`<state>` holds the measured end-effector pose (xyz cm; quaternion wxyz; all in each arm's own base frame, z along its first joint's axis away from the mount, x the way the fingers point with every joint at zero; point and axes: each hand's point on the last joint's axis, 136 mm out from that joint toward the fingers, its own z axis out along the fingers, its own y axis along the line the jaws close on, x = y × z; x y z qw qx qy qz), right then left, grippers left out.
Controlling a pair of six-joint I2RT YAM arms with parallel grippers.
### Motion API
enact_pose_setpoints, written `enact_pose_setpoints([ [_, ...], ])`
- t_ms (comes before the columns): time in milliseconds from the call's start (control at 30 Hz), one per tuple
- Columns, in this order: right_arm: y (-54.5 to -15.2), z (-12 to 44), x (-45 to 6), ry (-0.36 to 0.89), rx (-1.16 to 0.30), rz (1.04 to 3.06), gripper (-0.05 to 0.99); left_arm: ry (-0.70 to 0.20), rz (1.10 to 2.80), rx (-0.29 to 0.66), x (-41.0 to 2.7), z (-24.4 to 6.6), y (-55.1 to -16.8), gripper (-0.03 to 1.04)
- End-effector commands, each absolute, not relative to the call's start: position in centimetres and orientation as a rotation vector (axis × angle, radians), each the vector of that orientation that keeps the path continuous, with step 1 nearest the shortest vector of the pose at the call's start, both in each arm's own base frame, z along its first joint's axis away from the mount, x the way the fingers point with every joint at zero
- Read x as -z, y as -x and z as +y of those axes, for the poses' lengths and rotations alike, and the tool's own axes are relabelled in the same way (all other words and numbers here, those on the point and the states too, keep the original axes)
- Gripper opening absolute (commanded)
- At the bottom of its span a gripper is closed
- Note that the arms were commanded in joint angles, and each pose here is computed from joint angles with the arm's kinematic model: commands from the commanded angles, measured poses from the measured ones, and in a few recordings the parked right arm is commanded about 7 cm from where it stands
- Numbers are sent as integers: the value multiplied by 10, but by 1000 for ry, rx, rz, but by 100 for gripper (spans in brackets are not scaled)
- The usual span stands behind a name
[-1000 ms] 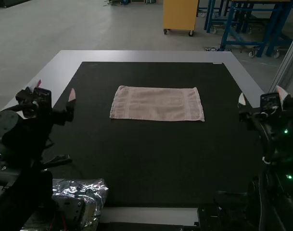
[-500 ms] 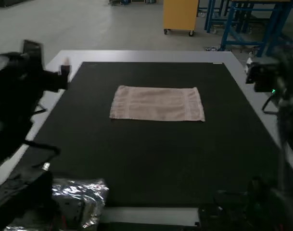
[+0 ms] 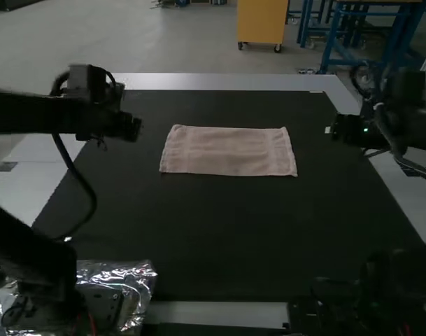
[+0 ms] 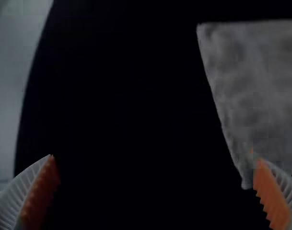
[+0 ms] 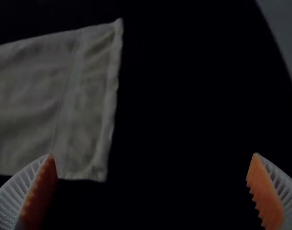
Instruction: Fold the towel.
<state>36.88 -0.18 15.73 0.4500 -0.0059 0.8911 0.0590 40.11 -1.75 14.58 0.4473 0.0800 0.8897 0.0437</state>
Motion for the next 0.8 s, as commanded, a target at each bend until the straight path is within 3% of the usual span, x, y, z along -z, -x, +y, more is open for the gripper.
enact_pose_setpoints([
  [0, -378, 20, -160, 82, -250, 2196, 90, -155, 2191, -18, -150, -28, -416, 95],
  [333, -405, 41, -137, 133, -277, 2234, 90, -156, 2162, -3, -146, -36, -447, 96],
  [767, -456, 74, -101, 212, -231, 2220, 91, -139, 2236, 45, -96, -44, -487, 96],
])
